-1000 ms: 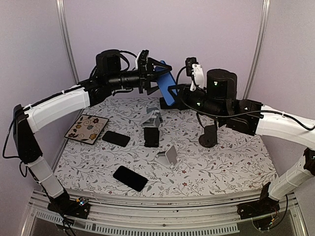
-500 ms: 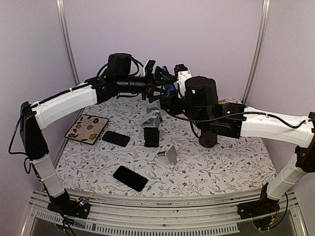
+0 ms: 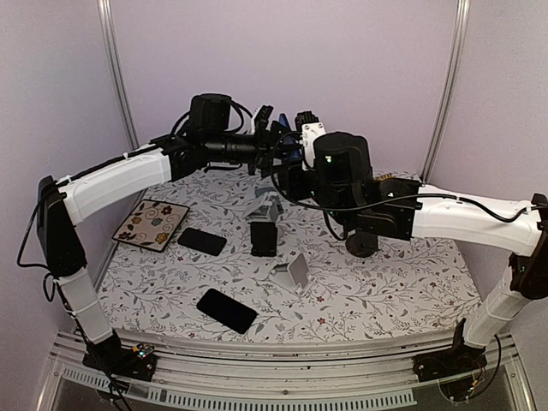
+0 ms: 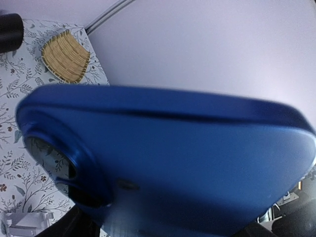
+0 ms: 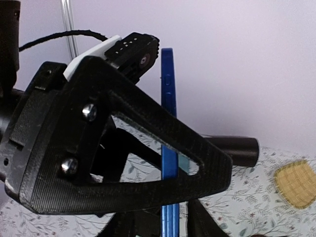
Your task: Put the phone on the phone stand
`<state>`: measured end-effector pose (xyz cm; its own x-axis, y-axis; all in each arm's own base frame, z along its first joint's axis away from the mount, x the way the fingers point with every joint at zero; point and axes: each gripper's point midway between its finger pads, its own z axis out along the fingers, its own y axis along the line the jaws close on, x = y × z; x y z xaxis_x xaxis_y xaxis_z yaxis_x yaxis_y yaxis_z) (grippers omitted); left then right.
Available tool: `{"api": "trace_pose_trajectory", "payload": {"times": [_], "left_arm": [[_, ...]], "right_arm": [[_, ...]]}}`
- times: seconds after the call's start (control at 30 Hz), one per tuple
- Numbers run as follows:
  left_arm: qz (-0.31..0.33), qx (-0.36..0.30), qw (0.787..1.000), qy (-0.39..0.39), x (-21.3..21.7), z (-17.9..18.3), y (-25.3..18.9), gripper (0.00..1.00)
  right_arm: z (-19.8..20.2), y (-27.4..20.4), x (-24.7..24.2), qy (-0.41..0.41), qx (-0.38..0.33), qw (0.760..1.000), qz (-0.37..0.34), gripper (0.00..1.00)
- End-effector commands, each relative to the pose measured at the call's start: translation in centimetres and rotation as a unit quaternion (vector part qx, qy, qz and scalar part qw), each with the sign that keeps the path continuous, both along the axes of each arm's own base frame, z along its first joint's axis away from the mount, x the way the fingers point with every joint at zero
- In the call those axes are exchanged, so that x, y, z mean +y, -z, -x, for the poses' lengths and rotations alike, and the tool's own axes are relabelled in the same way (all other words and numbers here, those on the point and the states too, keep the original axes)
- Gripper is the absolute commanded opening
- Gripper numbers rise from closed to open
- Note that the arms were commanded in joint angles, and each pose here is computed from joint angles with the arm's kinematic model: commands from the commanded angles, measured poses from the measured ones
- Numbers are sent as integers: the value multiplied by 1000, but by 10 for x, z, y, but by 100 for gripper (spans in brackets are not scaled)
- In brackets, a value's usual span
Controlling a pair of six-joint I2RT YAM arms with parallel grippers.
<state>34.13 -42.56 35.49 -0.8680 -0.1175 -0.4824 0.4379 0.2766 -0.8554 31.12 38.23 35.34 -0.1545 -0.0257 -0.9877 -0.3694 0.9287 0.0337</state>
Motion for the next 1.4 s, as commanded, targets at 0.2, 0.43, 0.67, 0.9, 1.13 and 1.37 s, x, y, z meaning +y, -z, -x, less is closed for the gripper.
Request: {"api": "trace_pose_trajectory", "payload": {"times": [0.2,0.43,0.67,0.9,1.13,1.37], "left_arm": [[27,-110,990,87,14,11,-21,35],[35,-167,966,194,14,43,-21,35],[10,-200,946,255,9,78,-7,33],[-12,-208,935,285,-6,101,4,31],[-26,-210,931,298,-18,111,10,30],[-35,-200,934,293,-22,106,17,30]], "right_arm": [[32,-11,-22,-218,101,957,-164,93],[40,-32,-41,-316,136,910,-229,99],[35,-46,-44,-337,154,892,-260,99],[34,-45,-26,-369,174,879,-246,99],[23,-37,-19,-357,195,882,-240,99],[26,-34,-18,-361,208,878,-237,94]]}}
